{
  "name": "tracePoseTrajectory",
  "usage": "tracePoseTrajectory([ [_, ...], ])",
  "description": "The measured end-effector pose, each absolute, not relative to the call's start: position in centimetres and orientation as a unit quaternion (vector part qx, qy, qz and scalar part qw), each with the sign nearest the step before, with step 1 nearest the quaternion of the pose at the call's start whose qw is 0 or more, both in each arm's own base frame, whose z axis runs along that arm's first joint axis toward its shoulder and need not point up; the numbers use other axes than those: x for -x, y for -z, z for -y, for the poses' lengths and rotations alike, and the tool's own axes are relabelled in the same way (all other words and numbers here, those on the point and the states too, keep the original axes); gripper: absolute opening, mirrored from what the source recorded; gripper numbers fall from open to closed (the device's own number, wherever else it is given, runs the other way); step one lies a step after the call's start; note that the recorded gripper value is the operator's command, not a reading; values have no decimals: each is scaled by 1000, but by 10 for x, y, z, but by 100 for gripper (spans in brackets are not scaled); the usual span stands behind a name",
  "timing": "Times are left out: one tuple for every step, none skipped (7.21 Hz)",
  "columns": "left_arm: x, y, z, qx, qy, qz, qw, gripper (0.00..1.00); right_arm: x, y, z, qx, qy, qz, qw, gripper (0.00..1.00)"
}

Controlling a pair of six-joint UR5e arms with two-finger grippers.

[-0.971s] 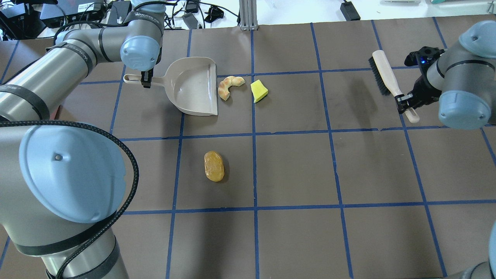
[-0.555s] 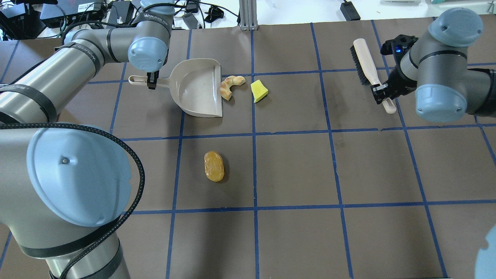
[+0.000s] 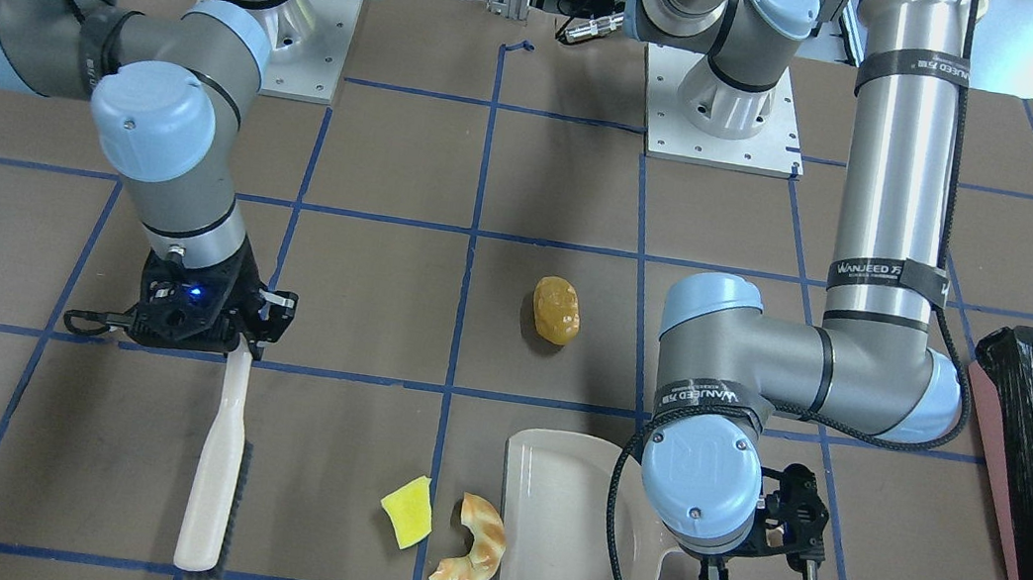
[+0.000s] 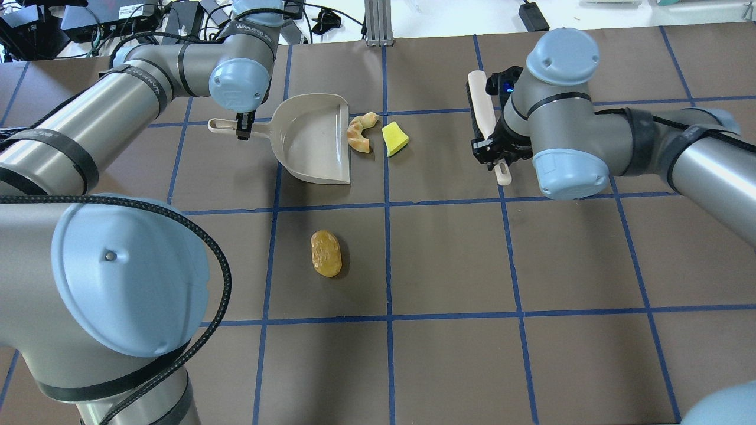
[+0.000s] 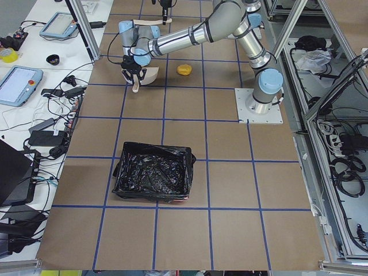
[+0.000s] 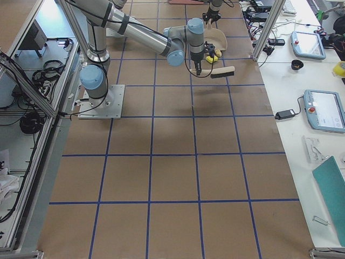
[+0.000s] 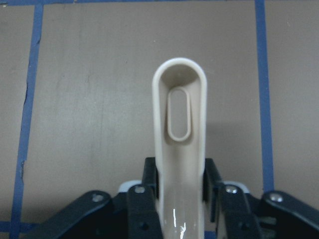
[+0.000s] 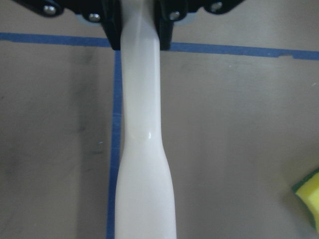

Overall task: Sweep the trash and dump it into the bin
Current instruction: 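Sweep the yellow sponge and pastry into the dustpan with the right gripper's brush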

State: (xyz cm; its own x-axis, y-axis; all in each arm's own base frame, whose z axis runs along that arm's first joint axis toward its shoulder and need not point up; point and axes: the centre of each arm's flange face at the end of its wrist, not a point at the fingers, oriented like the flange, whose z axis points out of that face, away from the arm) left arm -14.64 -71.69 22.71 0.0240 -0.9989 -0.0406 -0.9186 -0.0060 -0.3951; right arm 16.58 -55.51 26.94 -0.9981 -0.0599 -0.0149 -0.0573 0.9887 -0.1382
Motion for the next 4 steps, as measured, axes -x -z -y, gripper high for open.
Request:
tracePoseTrajectory([
  [150, -226, 715, 697, 125, -688, 160, 0, -192, -262, 555, 24, 62, -998, 12, 2],
  [153, -226, 714, 696, 124, -689, 162, 0, -218, -252, 555, 19, 54, -998, 14, 1],
  [153, -226, 713, 696, 123, -688, 162, 0, -245, -238, 555, 18, 44, -999, 16, 1],
  [154, -226, 713, 696, 123, -689, 163, 0, -272, -227, 552, 22, 38, -999, 17, 1],
])
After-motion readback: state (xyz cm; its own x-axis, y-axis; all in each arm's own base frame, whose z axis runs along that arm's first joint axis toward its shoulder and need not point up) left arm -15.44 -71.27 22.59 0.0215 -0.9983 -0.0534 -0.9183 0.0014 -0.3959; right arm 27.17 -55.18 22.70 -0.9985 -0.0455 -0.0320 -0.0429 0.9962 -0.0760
